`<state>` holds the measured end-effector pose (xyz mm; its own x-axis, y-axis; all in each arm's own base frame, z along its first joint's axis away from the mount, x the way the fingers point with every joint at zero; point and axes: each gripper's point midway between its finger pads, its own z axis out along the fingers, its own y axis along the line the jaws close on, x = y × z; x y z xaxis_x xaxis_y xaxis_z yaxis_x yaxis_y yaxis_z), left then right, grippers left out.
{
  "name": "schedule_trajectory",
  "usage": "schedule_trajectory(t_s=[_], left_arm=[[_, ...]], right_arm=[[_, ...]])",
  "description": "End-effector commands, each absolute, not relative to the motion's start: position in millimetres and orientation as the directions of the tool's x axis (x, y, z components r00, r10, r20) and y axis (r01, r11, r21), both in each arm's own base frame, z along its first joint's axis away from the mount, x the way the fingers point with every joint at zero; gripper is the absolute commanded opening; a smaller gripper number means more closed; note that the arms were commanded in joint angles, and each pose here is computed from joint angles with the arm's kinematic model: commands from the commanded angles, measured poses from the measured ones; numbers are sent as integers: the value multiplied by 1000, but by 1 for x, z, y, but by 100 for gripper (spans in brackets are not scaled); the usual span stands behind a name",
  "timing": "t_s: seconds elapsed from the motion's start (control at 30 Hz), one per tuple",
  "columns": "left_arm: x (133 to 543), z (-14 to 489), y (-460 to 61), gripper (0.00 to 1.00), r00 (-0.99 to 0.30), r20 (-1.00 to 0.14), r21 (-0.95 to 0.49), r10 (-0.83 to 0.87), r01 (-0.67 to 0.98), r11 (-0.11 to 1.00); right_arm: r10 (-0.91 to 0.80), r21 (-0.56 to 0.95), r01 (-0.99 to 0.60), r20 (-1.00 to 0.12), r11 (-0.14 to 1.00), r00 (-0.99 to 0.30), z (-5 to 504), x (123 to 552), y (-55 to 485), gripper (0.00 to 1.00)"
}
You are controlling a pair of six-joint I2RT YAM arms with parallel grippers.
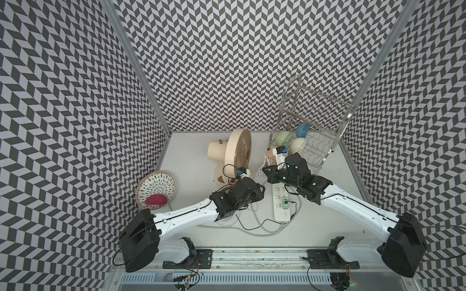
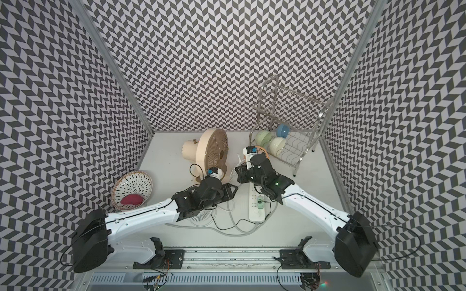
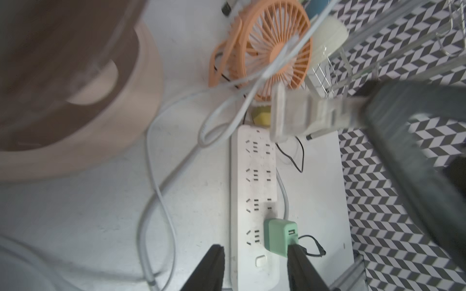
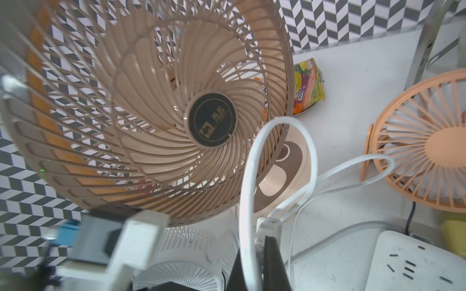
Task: Unplug the desk fan from the power strip
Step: Place the plug at the center of the board.
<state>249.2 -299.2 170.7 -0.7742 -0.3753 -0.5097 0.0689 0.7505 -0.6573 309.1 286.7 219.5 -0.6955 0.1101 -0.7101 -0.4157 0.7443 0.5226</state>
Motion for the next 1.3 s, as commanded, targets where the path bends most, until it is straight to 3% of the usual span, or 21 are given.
schedule_trajectory(t_s=[0.0,0.3,0.57,0.63,0.73,0.87,1.1,1.27], left_arm=[[266,167,-247,48,-672,-598,-563,-436,-34,826],[267,164,-242,49,-679,-595,-573,-430,-16,819],[265,152,-253,49,-712,-563,-595,-420,-4,804],[265,152,-254,49,-713,-565,-593,-415,2,805],[265,152,-256,49,-716,-568,-594,-406,16,804],[263,153,-264,52,-734,-559,-606,-386,44,794],[262,167,-282,56,-743,-570,-633,-351,125,764],[256,177,-301,59,-741,-596,-628,-307,192,754]], right_arm=[[139,619,-446,-671,647,-729,218,299,307,3],[106,680,-373,-552,631,-827,145,286,318,6],[23,686,-419,-535,595,-845,115,295,348,13],[5,665,-421,-538,616,-843,107,300,349,19],[-18,613,-416,-548,671,-836,97,308,344,47],[-36,518,-421,-599,745,-800,113,316,326,69],[-73,347,-404,-676,846,-733,165,303,274,84],[-79,283,-339,-652,897,-754,178,275,230,85]])
